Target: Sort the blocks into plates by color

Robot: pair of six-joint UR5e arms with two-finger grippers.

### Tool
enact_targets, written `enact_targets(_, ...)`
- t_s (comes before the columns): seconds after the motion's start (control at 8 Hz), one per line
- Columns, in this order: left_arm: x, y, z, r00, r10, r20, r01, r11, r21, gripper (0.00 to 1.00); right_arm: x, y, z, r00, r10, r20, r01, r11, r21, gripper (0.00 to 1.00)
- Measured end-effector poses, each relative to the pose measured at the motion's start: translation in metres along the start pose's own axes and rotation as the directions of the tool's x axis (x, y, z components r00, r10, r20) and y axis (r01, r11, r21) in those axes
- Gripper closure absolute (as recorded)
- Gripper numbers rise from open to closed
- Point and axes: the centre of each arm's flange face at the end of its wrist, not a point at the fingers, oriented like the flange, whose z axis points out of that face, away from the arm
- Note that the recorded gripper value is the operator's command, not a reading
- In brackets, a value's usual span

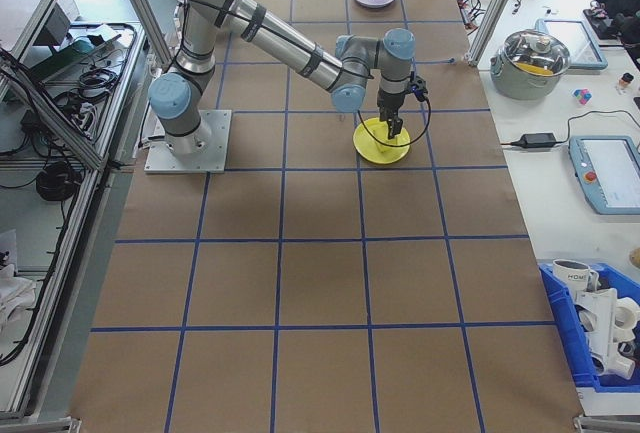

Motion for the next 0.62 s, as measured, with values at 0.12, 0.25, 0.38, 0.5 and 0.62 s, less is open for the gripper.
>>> enact_targets(0.12, 0.0, 0.0, -0.001, 1.0, 0.0, 0.001, 0.0, 1.0, 0.001, 0.0, 0.0, 0.002, -0.01, 1.0, 0.001, -0.008, -0.001, 1.0, 0.009, 0.0)
enact_targets(0.25, 0.0, 0.0, -0.001, 1.0, 0.0, 0.001, 0.0, 1.0, 0.002, 0.0, 0.0, 0.005, -0.024, 1.0, 0.003, -0.01, -0.002, 1.0, 0.016, 0.0)
enact_targets(0.38, 0.0, 0.001, -0.001, 1.0, 0.0, 0.001, 0.0, 1.0, 0.003, 0.0, -0.003, 0.011, -0.042, 1.0, 0.002, -0.008, -0.002, 1.0, 0.019, 0.0)
enact_targets(0.5, 0.0, 0.001, -0.001, 1.0, 0.0, 0.001, 0.0, 1.0, 0.003, 0.0, -0.008, 0.02, -0.067, 1.0, 0.007, -0.002, -0.007, 1.0, 0.014, 0.0)
enact_targets(0.62, 0.0, 0.001, -0.001, 1.0, 0.0, 0.001, 0.0, 1.0, 0.003, 0.0, -0.017, 0.037, -0.099, 0.999, 0.033, 0.021, -0.033, 0.999, 0.006, 0.0)
